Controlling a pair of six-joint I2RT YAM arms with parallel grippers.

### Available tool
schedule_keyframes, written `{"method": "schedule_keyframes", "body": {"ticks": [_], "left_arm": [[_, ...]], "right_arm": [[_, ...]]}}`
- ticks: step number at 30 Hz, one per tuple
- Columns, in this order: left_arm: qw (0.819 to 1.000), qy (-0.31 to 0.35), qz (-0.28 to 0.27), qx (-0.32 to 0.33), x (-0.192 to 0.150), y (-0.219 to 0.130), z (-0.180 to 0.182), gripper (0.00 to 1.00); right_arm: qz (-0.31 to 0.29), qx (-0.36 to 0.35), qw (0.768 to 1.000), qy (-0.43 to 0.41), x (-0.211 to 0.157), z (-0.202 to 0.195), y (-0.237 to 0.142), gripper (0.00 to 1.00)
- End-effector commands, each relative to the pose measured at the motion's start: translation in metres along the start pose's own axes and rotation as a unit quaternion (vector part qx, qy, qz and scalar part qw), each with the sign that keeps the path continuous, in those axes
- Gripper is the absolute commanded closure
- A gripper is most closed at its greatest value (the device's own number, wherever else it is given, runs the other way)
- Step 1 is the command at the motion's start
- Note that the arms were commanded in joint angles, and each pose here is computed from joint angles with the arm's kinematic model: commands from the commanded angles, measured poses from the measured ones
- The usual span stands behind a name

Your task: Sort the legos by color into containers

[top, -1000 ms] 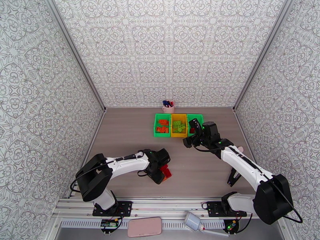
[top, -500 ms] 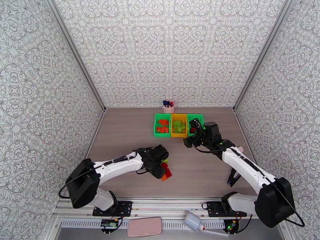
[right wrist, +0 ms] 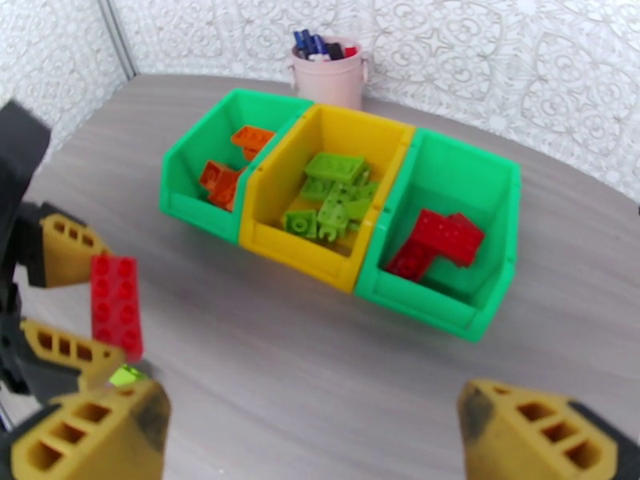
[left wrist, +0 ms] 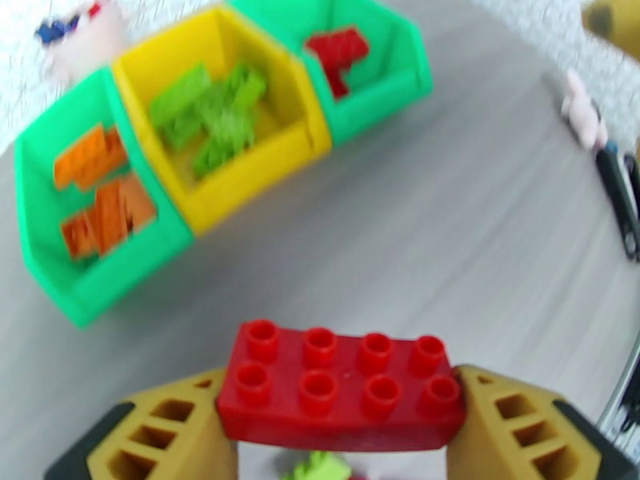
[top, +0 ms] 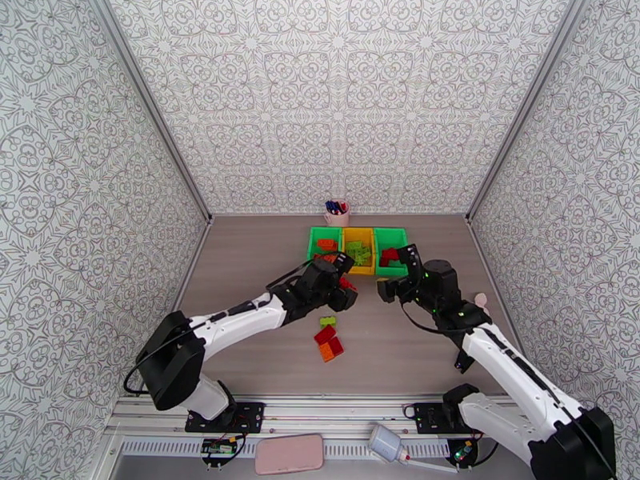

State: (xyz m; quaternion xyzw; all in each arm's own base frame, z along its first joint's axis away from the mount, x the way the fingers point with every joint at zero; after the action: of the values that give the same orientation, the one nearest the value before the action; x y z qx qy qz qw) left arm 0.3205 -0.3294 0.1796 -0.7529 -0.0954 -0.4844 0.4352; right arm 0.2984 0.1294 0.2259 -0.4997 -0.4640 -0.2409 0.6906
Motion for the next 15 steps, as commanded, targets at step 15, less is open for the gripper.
{"method": "schedule_keyframes", "body": {"ticks": [15], "left_arm": [[0.987, 0.006, -0.14, -0.08, 0.126, 0.122, 0.005, 0.44]], "right_arm": [[-0.015, -0.067, 0.997, 0.042, -0.016, -0.02, -0.026, 0.01]]}}
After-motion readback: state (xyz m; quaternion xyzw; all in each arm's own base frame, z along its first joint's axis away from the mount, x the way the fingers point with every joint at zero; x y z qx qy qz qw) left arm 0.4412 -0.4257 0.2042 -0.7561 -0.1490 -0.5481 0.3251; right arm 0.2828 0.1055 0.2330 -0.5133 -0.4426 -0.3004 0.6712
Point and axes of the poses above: each hand's point on the last joint's axis, 136 mm out from that joint toward the fingers, its own y axis out along the fingers, its own z axis along the line the jaws close on, x = y × z, the point moved 2 cm from there along -y, back along the fingers, and after that the axes turned 2 degrees about -y, right-handed, at the moved point
